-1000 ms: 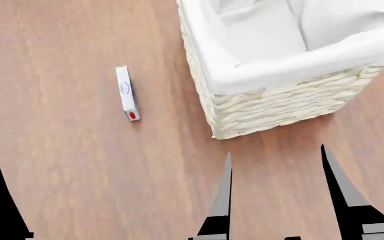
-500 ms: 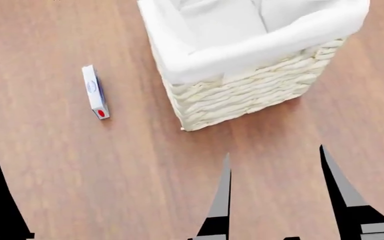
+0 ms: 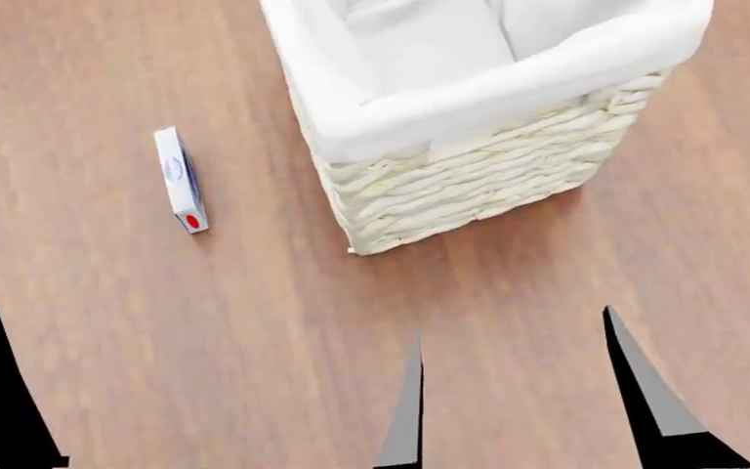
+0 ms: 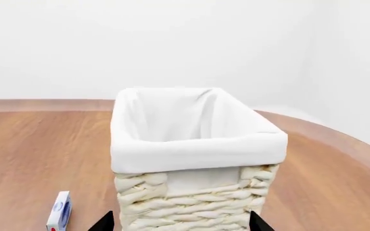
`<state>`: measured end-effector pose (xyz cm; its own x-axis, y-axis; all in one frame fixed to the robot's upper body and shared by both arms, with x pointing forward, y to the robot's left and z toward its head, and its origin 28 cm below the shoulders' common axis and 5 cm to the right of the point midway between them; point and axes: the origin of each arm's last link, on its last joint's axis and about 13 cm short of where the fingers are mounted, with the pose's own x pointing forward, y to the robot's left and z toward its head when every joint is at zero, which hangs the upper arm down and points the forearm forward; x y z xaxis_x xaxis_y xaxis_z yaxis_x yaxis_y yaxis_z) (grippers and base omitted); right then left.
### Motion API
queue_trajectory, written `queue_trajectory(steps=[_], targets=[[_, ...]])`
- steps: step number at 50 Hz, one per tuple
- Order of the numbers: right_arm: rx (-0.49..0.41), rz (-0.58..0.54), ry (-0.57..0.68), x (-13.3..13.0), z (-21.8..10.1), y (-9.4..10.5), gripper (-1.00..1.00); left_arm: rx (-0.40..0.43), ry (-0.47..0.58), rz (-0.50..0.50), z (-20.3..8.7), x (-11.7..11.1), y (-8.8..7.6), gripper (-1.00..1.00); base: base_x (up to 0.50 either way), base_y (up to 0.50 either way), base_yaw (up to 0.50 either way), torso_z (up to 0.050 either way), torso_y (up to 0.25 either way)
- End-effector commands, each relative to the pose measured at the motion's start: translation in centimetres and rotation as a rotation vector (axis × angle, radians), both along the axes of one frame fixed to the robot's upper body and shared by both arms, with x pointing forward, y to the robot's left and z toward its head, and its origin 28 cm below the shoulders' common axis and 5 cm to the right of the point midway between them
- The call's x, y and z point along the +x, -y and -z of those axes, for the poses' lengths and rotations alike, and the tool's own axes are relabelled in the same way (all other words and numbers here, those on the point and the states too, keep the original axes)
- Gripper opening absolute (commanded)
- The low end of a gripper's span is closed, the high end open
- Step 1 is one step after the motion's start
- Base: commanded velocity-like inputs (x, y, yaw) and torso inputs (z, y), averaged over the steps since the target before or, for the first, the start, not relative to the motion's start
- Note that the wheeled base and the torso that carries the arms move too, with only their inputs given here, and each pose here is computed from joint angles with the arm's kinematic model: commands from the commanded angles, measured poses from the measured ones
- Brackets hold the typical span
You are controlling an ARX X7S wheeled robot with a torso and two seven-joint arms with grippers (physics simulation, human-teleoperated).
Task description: Pick up the alphabet soup and the cream cheese box, and put them in the basket.
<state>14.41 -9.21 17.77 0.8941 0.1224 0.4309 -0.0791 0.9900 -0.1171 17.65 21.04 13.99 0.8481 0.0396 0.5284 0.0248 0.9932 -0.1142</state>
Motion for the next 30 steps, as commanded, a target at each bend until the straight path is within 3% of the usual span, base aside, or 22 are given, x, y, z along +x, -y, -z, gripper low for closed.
queue_trajectory(steps=[1, 30], targets=[[-0.006, 0.049, -0.111, -2.1, 0.3, 0.7, 1.00, -0.007, -0.002, 0.006, 0.0, 0.0, -0.1, 1.00, 0.00, 0.00, 0.00, 0.000, 0.000], [0.008, 0.113, -0.283, -5.3, 1.9, 1.4, 1.00, -0.018, -0.015, 0.011, 0.5, 0.1, -0.3, 1.00, 0.00, 0.00, 0.00, 0.000, 0.000]])
